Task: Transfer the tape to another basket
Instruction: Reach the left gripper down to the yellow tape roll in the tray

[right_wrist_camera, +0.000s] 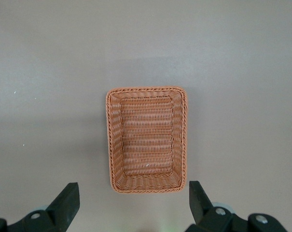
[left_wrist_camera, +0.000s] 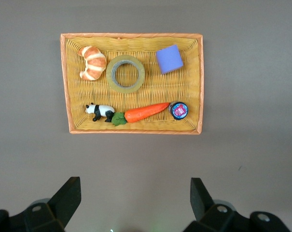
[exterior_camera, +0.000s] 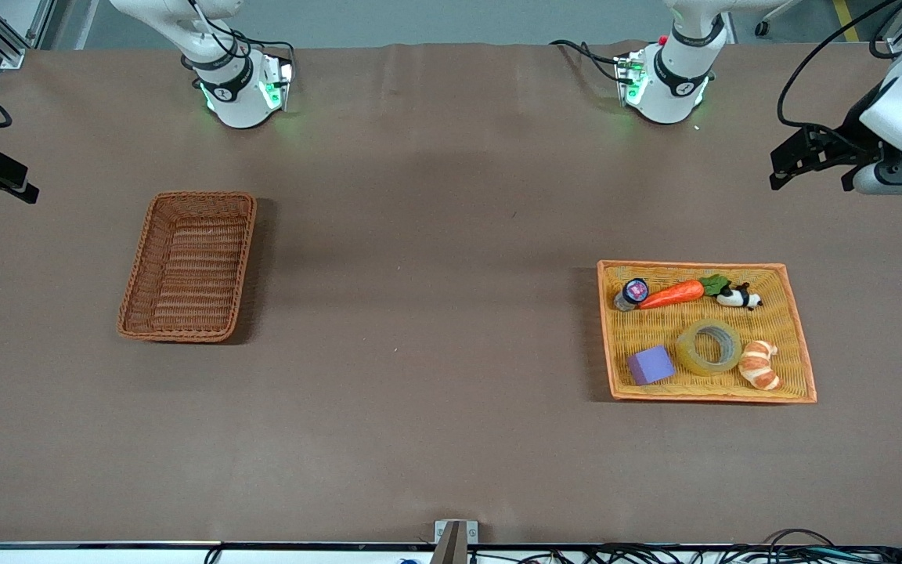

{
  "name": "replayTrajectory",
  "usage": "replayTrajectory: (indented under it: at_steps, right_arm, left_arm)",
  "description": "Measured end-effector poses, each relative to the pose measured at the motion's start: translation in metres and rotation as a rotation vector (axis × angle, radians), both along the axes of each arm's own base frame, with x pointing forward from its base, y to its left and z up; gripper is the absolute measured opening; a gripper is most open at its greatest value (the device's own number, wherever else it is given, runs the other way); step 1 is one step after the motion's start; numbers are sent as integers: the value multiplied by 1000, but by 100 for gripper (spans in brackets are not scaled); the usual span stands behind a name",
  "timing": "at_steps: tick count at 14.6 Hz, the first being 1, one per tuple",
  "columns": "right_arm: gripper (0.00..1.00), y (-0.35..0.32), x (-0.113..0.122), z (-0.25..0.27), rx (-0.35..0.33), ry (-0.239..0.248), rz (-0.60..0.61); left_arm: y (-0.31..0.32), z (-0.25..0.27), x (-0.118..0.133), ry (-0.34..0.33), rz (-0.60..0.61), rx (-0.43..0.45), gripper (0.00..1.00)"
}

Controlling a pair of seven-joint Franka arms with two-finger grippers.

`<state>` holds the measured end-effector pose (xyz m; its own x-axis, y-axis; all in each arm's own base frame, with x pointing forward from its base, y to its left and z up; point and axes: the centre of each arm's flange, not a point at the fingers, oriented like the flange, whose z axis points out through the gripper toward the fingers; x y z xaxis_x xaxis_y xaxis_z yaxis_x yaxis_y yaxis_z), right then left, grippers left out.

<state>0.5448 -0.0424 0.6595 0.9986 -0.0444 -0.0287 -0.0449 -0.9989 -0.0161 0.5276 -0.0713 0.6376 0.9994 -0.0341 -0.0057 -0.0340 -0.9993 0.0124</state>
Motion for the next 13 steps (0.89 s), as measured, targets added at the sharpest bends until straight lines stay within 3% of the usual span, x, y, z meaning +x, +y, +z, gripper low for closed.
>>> replayTrajectory:
  at_steps: [7,13]
  right_arm:
    - [100,-1,0,0,0,0,-1]
    - [100,-1,0,0,0,1,-1]
  left_arm:
    - [16,-21,17,31,22,32,100]
    - [45,-165,71,2,39,68,100]
